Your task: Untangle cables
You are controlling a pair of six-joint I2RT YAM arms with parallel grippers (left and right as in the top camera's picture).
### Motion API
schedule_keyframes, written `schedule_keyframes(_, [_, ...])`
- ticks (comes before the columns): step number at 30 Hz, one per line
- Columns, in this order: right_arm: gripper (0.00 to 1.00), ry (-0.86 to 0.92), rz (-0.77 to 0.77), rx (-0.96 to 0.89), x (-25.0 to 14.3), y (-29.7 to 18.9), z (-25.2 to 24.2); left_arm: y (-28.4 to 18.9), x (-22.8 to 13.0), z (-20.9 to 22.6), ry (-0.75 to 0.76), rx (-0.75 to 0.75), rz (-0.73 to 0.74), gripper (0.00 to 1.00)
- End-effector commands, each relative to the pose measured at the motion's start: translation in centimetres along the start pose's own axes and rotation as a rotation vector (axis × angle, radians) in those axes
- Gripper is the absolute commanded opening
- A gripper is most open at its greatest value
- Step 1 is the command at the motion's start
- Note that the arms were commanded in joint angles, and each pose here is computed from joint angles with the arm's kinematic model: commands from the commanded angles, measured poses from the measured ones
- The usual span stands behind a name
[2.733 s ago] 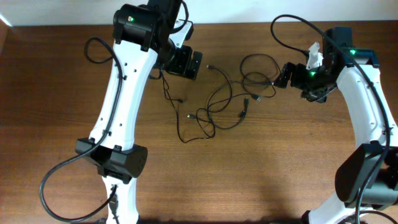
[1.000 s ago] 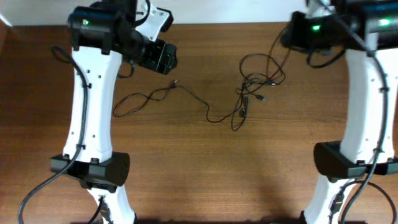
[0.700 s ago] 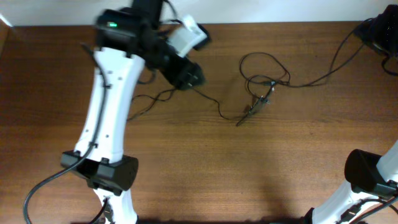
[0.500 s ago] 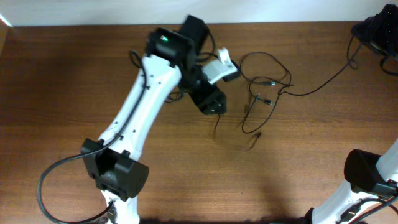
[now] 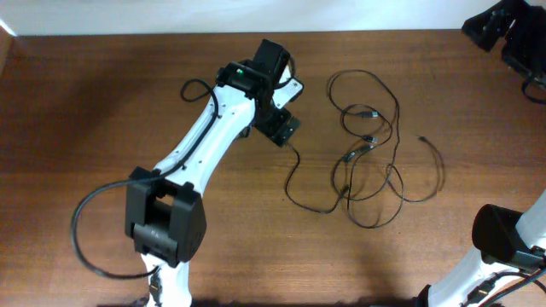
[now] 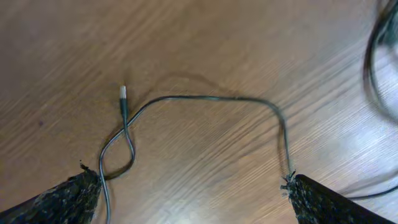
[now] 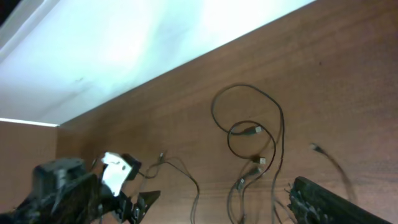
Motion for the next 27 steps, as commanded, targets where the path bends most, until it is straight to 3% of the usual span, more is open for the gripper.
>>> schedule_keyframes(1, [0.99, -0.013, 0.0, 0.011, -0.2, -0.3, 0.4, 1.6, -0.2, -3.2, 0.15, -0.262, -0.039, 0.94])
schedule_keyframes(2, [0.99, -0.013, 0.0, 0.011, -0.2, -0.3, 0.4, 1.5, -0.3, -4.3, 0.107, -0.316, -0.031, 0.8])
schedule_keyframes(3, [0.99, -0.013, 0.0, 0.011, -0.2, -0.3, 0.4, 1.5, -0.7, -5.2, -0.02, -0.338, 0.018, 0.46])
schedule_keyframes(4, [0.99, -0.013, 0.0, 0.011, -0.2, -0.3, 0.4, 1.4, -1.1, -6.1, -0.118, -0.352, 0.069, 0.06])
schedule_keyframes(5, [0.99, -0.013, 0.0, 0.011, -0.2, -0.3, 0.4, 1.3, -1.2, -7.0, -0.166, -0.359, 0.099, 0.0])
schedule_keyframes(9, [0.99, -0.013, 0.0, 0.011, -0.2, -0.3, 0.4, 3.3, -3.0, -11.0, -0.203, -0.263, 0.24, 0.0])
schedule_keyframes(13, [1.0, -0.013, 0.0, 0.012, -0.2, -0.3, 0.4, 6.4, -5.0, -13.2, -0.162, -0.273, 0.274, 0.0])
schedule_keyframes(17, [1.0, -0.013, 0.0, 0.012, -0.2, -0.3, 0.4, 7.9, -6.2, -11.7, -0.176, -0.233, 0.273, 0.0])
schedule_keyframes(22, [0.97, -0.013, 0.0, 0.012, -0.2, -0.3, 0.4, 9.3, -7.5, -11.8, -0.073, -0.244, 0.271, 0.0])
schedule_keyframes(27, [0.97, -0.013, 0.0, 0.012, -0.2, -0.3, 0.4, 9.7, -8.4, -8.8, -0.056, -0.064, 0.316, 0.0])
Point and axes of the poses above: each gripper's point midway between its finger pads, its own y axis out along the fingers, its own z axis along the line the jaws close on, x = y × z, the point moved 3 cm from there along -y, back along the fingers, and after that the axes turned 6 degrees about y, right-handed, at the moved point
